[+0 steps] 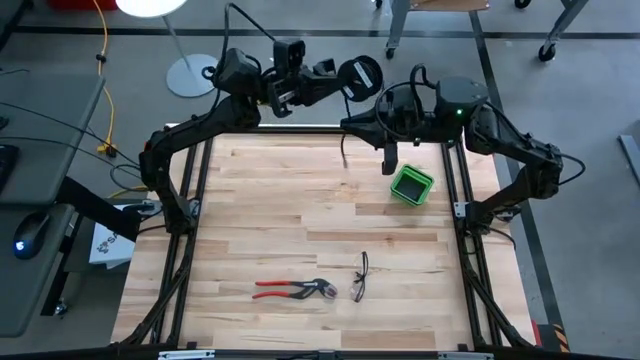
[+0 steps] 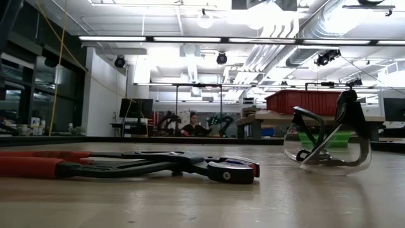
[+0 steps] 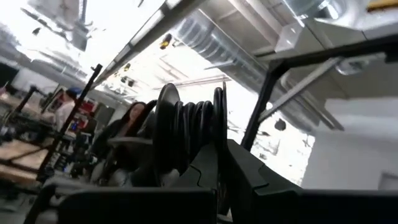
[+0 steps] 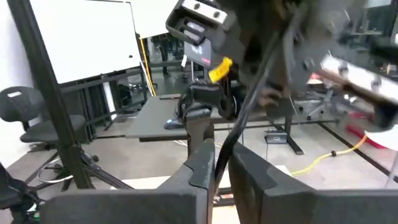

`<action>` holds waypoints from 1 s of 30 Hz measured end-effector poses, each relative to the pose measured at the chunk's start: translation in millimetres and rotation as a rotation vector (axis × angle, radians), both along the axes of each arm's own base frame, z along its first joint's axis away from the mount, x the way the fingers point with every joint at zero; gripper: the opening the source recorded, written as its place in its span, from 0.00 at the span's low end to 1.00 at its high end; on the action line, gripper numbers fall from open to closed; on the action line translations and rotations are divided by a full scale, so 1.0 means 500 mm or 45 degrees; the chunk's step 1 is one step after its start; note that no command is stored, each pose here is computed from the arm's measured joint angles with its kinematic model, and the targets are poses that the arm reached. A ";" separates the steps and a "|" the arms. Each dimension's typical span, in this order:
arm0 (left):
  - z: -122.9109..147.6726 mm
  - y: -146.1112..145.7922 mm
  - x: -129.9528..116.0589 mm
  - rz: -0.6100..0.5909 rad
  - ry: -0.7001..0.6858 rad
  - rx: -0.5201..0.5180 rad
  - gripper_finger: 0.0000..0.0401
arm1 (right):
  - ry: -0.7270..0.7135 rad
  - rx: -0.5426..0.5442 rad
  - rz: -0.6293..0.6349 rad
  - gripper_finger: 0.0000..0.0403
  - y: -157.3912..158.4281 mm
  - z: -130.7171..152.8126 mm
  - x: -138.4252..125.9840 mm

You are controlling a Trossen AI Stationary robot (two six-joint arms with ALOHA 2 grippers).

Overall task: Coil cords
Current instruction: Coil the black wire onto the black spool

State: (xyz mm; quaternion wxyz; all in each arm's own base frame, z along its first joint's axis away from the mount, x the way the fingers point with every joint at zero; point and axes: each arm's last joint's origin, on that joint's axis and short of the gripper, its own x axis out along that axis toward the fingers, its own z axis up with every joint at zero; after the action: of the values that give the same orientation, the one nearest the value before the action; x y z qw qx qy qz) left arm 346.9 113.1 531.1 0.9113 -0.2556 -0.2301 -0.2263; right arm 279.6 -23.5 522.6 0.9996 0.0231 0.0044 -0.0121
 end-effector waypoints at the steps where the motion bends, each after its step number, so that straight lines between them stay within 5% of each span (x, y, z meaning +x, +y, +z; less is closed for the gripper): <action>1: 0.004 -0.001 -0.005 0.002 -0.010 0.029 0.00 | 0.007 0.000 -0.010 0.09 0.000 -0.001 0.000; 12: 0.044 -0.033 -0.066 0.068 0.014 0.162 0.00 | 0.027 -0.001 -0.141 0.36 -0.006 -0.004 0.000; 19: 0.073 -0.052 -0.104 0.086 -0.055 0.162 0.00 | 0.018 -0.039 -0.216 0.44 -0.012 -0.012 0.024; 30: 0.078 -0.058 -0.108 -0.039 0.021 -0.148 0.00 | -0.097 -0.411 -0.368 0.44 -0.029 -0.047 0.140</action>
State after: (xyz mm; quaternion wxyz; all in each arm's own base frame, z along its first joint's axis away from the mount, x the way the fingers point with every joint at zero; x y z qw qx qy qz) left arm 293.0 84.3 569.9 0.8933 -0.3134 -0.2314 -0.2242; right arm 349.4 -37.7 499.3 0.9777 -0.1365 -0.0388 -0.1549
